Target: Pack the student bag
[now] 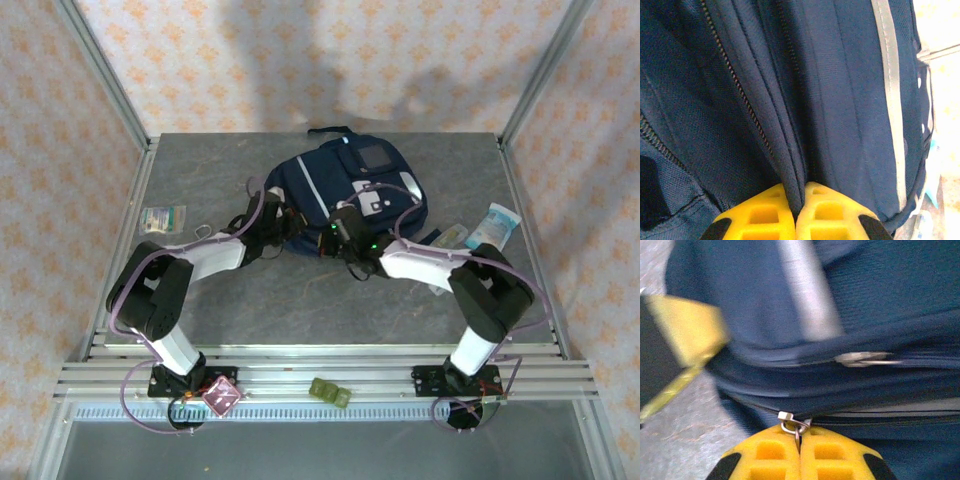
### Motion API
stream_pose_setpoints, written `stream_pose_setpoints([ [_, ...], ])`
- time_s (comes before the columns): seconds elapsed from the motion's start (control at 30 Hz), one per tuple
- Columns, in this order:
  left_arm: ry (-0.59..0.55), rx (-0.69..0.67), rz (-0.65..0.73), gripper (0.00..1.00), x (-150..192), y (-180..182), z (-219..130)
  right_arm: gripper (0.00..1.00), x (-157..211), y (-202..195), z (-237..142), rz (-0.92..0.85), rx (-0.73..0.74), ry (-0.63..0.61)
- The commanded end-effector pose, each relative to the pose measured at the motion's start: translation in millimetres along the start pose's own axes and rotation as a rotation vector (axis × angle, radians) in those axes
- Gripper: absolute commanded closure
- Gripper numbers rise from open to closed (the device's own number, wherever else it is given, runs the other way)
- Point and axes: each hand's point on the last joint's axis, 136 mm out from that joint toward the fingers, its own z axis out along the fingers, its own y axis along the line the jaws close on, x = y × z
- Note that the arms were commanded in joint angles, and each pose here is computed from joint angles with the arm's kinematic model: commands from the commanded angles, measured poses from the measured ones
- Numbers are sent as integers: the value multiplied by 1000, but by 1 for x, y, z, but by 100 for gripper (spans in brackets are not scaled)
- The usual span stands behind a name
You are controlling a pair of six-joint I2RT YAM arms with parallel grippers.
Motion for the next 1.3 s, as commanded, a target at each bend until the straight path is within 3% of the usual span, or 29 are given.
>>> stream_pose_setpoints([
  [0.0, -167, -100, 2, 100, -51, 32, -21, 100, -7, -88, -18, 107, 247, 8],
  [0.13, -180, -123, 15, 100, -61, 38, -27, 100, -17, -154, -32, 234, 422, -14],
  [0.23, -179, -131, 29, 100, -65, 40, -26, 100, -33, -164, -38, 238, 455, -62],
  [0.4, -203, -175, 61, 100, -80, 43, -23, 100, -36, -112, -40, 161, 277, -49],
  [0.67, -253, -254, 113, 100, -119, 45, -22, 100, 8, 1, -45, 38, -70, 87],
  [0.7, -254, -263, 113, 100, -119, 46, -23, 97, 3, 8, -50, 44, -100, 68],
  [0.73, -250, -270, 112, 99, -118, 47, -24, 83, -6, 13, -56, 54, -123, 36],
  [0.77, -242, -273, 112, 87, -116, 48, -25, 66, -16, 18, -63, 61, -140, -1],
  [0.8, -234, -270, 110, 77, -113, 49, -26, 57, -24, 21, -68, 70, -150, -29],
  [0.83, -226, -255, 104, 68, -108, 47, -29, 52, -34, 23, -73, 88, -163, -56],
  [0.9, -223, -219, 87, 58, -99, 43, -35, 51, -50, 22, -74, 139, -183, -73],
  [1.07, -203, -157, 69, 49, -68, 33, -42, 51, -65, 8, -46, 250, -140, -30],
  [1.27, -159, -138, 74, 47, -46, 33, -33, 51, -53, 4, -6, 316, -136, 40],
])
